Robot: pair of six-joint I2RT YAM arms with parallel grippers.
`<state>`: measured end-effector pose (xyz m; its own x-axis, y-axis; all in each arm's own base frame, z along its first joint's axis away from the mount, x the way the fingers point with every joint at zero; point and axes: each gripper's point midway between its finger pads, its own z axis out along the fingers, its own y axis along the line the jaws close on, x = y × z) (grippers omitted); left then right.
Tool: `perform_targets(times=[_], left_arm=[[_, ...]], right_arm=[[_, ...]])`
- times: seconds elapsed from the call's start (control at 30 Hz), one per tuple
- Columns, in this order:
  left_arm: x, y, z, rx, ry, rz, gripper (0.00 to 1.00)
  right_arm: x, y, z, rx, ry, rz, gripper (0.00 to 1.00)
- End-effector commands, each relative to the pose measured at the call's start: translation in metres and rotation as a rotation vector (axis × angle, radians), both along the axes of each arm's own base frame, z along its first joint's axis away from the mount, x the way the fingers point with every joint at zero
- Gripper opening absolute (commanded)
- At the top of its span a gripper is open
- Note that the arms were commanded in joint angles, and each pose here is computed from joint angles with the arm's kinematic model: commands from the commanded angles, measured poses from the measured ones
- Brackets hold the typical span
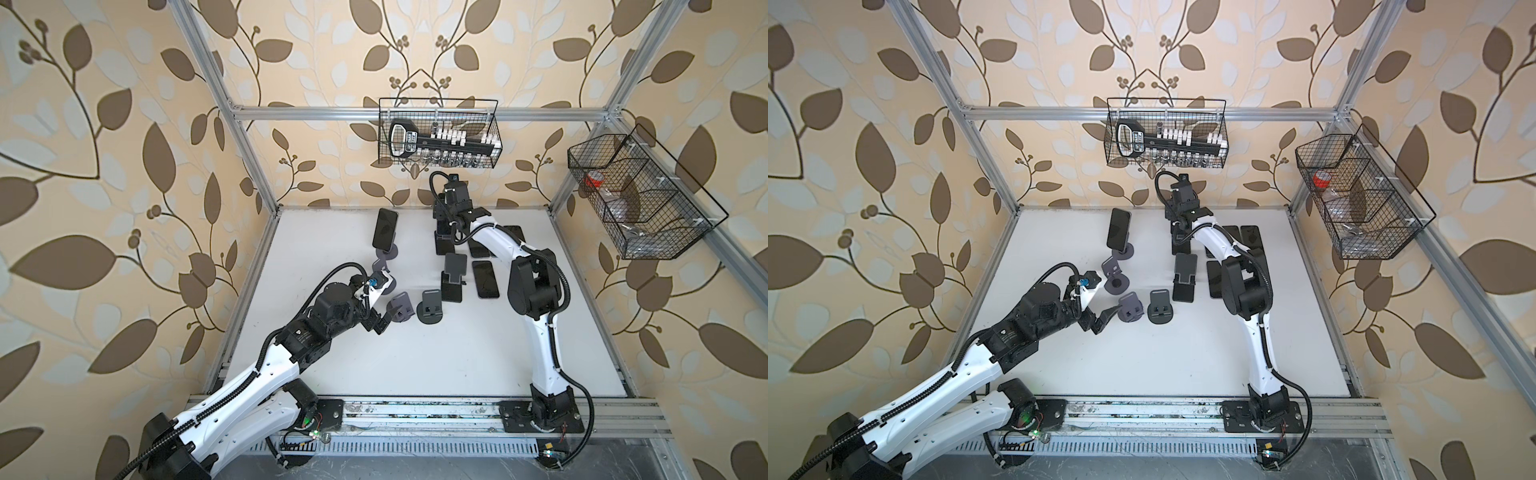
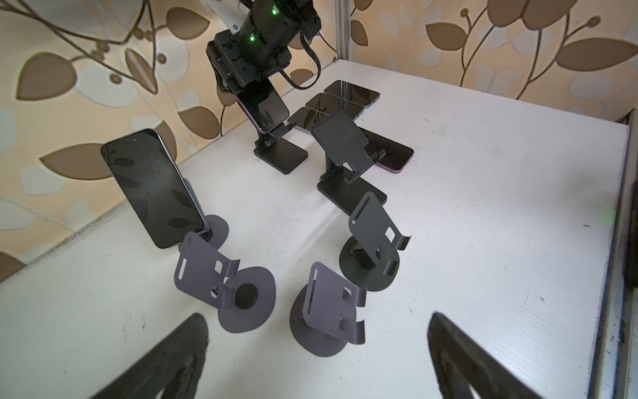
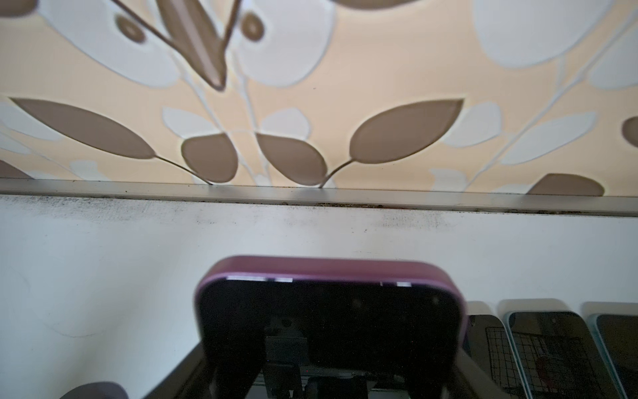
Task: Remove the phone from the phone stand
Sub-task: 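Carry the purple-edged phone up and back toward the robot with the right gripper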
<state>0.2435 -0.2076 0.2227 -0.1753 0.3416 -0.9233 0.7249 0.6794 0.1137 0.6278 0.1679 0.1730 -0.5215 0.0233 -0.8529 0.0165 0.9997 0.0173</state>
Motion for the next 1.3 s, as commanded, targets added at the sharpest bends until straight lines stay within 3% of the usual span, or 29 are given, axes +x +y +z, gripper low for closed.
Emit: perform_targets(times=[0.0, 1.27], left_arm=[[0.001, 0.001, 0.013, -0.030, -0.033, -0.003, 0.99], [0.000, -0.005, 0.011, -0.033, -0.004, -0.034, 0.99]], right_arm=[[-0.003, 0.001, 0.053, 0.023, -0.105, 0.009, 0.62], [-0.026, 0.012, 0.081, 0.105, -0.169, 0.047, 0.60]])
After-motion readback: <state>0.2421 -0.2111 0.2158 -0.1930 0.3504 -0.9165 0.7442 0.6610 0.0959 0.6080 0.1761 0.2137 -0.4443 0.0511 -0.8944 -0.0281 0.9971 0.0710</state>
